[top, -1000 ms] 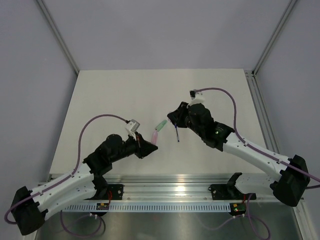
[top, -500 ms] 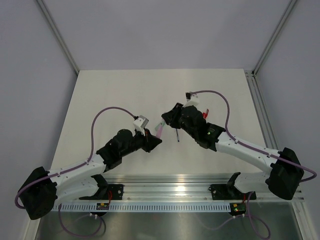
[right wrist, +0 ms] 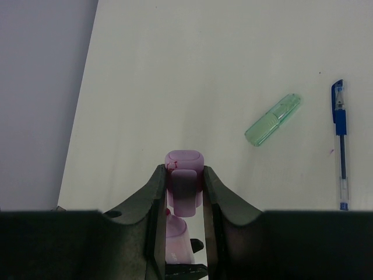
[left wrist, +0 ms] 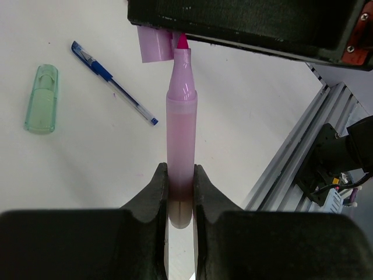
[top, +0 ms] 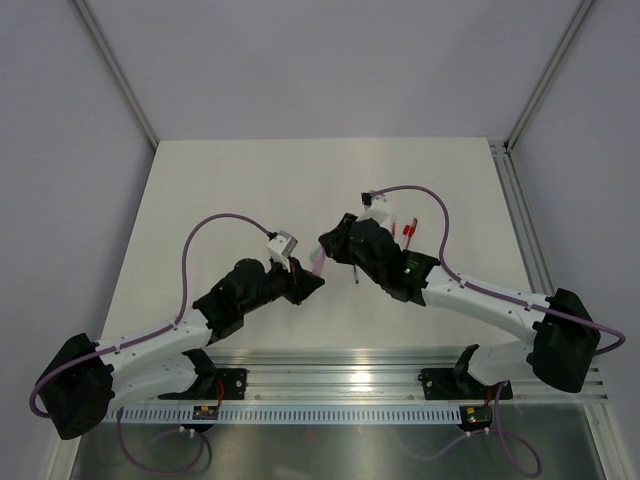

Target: Insert the pens into the pen caps

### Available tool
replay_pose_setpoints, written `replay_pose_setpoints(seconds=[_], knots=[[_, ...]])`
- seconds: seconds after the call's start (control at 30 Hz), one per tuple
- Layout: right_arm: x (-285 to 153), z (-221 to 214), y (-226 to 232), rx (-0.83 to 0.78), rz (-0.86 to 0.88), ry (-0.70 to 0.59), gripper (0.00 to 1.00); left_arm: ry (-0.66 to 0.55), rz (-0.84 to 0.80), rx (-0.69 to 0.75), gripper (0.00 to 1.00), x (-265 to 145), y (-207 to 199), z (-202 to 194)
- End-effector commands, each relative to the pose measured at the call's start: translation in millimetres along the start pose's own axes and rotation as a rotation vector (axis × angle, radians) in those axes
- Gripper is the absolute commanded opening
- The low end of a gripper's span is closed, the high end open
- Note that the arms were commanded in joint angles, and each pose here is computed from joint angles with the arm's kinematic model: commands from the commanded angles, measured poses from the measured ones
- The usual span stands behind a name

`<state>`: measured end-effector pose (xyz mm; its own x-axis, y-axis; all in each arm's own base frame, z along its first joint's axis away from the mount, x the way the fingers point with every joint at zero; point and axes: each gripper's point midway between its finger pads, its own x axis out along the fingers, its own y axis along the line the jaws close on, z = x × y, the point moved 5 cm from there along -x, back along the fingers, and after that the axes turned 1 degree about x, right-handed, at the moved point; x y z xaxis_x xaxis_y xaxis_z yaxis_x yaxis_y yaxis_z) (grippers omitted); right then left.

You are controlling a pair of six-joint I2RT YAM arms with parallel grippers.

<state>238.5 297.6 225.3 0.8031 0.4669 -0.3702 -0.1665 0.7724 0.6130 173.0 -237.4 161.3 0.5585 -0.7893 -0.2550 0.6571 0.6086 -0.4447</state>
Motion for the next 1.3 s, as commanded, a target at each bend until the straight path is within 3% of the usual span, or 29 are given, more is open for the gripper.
replay_pose_setpoints(seconds=[0.0, 0.27, 0.73, 1.27], knots=[[-8.1, 18.3, 11.8, -0.015, -0.025, -0.054, 0.0, -0.112, -0.043, 0.043, 0.0, 1.1, -10.6, 25.9], [-17.4, 47.6, 28.7, -0.022, -0.009, -0.129, 0.0, -0.11, -0.042, 0.055, 0.0, -1.6, -10.1, 25.3], [-18.4, 21.8, 25.2, -0.003, 0.05, -0.025, 0.0, -0.119, -0.02, 0.053, 0.0, -3.2, -7.9, 26.7], [-23.0, 43.3, 36.8, -0.005, 0.035, -0.1, 0.0, -0.103, -0.05, 0.058, 0.0, -2.0, -11.1, 24.5]])
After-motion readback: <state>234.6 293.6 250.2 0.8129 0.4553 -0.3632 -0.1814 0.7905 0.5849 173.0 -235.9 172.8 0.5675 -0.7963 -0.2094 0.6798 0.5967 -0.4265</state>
